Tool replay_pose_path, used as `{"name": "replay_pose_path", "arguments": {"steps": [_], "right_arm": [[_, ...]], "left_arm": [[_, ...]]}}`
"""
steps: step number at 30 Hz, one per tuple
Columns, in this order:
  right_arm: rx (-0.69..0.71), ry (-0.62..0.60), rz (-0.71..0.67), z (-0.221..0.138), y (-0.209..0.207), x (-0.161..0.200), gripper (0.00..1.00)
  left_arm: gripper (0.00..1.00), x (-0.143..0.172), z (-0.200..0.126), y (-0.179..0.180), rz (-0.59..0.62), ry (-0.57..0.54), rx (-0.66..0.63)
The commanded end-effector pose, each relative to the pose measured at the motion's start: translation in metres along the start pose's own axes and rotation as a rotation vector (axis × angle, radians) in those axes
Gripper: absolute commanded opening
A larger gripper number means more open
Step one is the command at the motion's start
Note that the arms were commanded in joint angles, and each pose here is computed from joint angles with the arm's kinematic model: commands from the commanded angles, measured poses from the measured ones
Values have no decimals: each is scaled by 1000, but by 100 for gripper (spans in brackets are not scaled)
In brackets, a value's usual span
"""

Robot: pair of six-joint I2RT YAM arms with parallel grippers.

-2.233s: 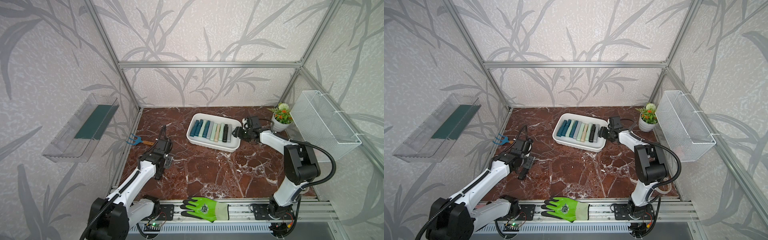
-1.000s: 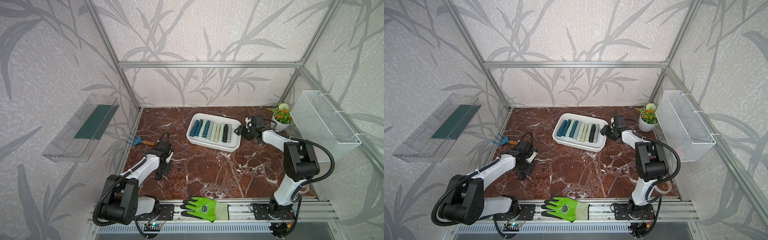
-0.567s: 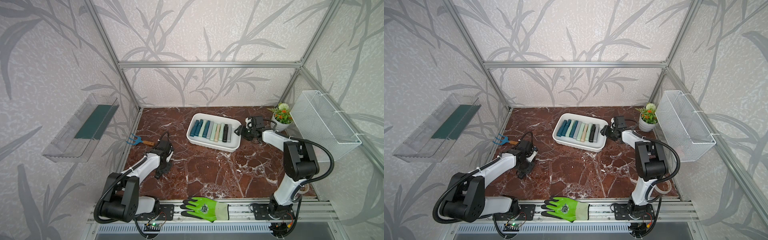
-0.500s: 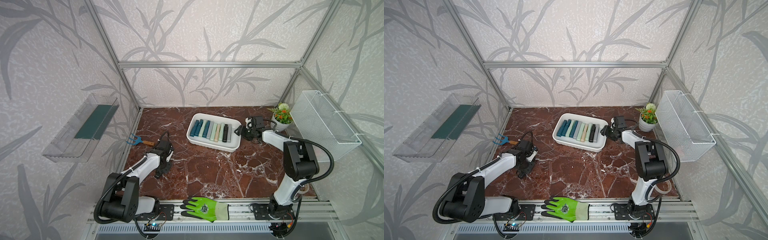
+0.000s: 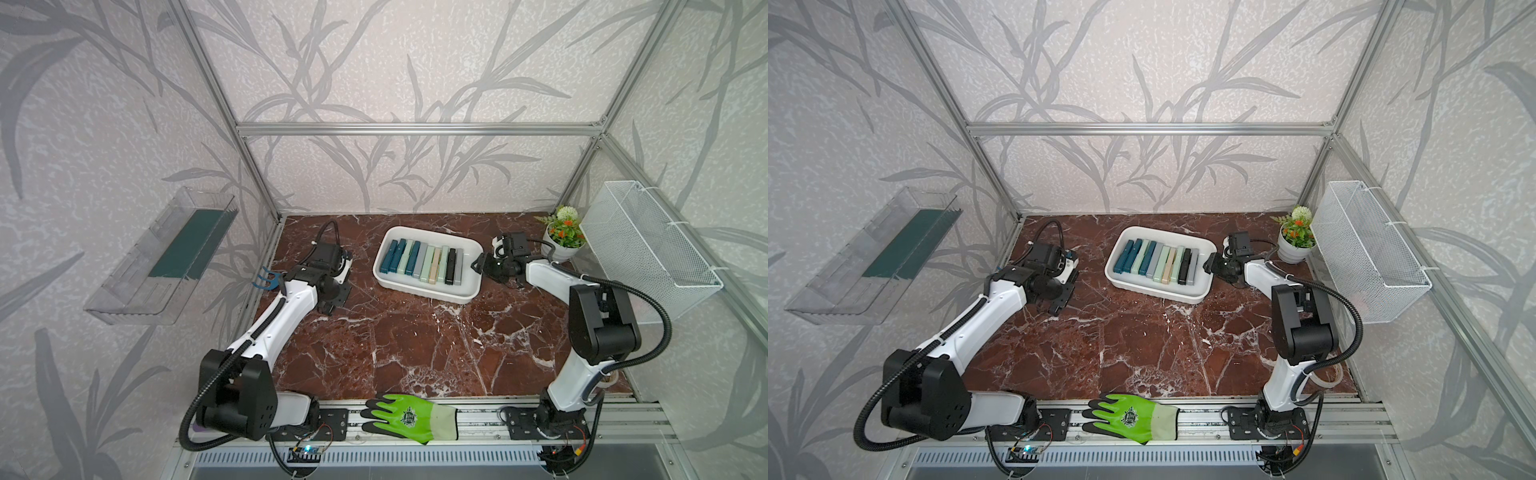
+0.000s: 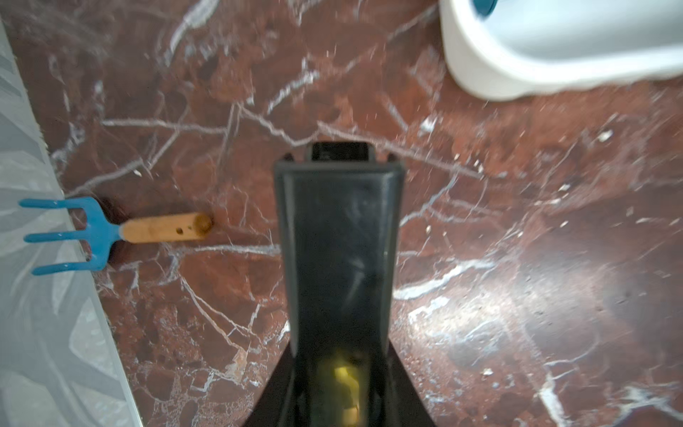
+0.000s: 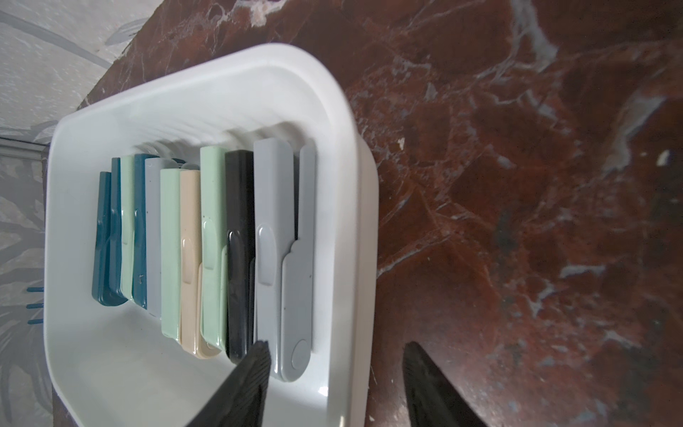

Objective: Put the pruning pliers into the storage box
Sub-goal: Pick up the pruning pliers from the center of the board, then place the pruning pliers in the storage box.

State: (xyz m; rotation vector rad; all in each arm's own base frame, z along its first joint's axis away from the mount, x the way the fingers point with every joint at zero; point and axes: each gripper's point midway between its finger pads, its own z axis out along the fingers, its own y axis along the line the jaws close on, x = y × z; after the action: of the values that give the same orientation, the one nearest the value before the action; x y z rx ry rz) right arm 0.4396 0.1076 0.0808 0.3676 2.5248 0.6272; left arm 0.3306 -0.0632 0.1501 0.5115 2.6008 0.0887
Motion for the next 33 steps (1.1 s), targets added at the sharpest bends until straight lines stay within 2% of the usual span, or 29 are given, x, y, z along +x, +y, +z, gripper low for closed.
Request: {"name": "replay_pose_path", "arguments": {"steps": [1, 7, 10, 15, 19, 22, 28, 33], "right_arm": [[42, -19, -24, -19, -3, 0, 58], [55, -55, -33, -40, 0, -3, 58], [57, -62, -24, -41, -2, -2, 58], [59, -76, -17, -49, -2, 1, 58], [68, -119, -10, -63, -5, -4, 58], [65, -131, -5, -66, -7, -7, 59], [51, -116, 14, -61, -12, -7, 59], [37, -119, 24, -60, -12, -8, 59]], "left_arm": [[12, -40, -18, -23, 31, -74, 44], [17, -137, -30, -78, 70, -224, 115], [18, -188, -23, -113, 77, -313, 155], [18, -247, -7, -187, 12, -345, 310], [19, -263, 14, -240, -32, -317, 401], [22, -263, 28, -262, -101, -273, 445], [21, -254, 60, -289, -201, -187, 455], [21, -243, 83, -290, -296, -128, 406]]}}
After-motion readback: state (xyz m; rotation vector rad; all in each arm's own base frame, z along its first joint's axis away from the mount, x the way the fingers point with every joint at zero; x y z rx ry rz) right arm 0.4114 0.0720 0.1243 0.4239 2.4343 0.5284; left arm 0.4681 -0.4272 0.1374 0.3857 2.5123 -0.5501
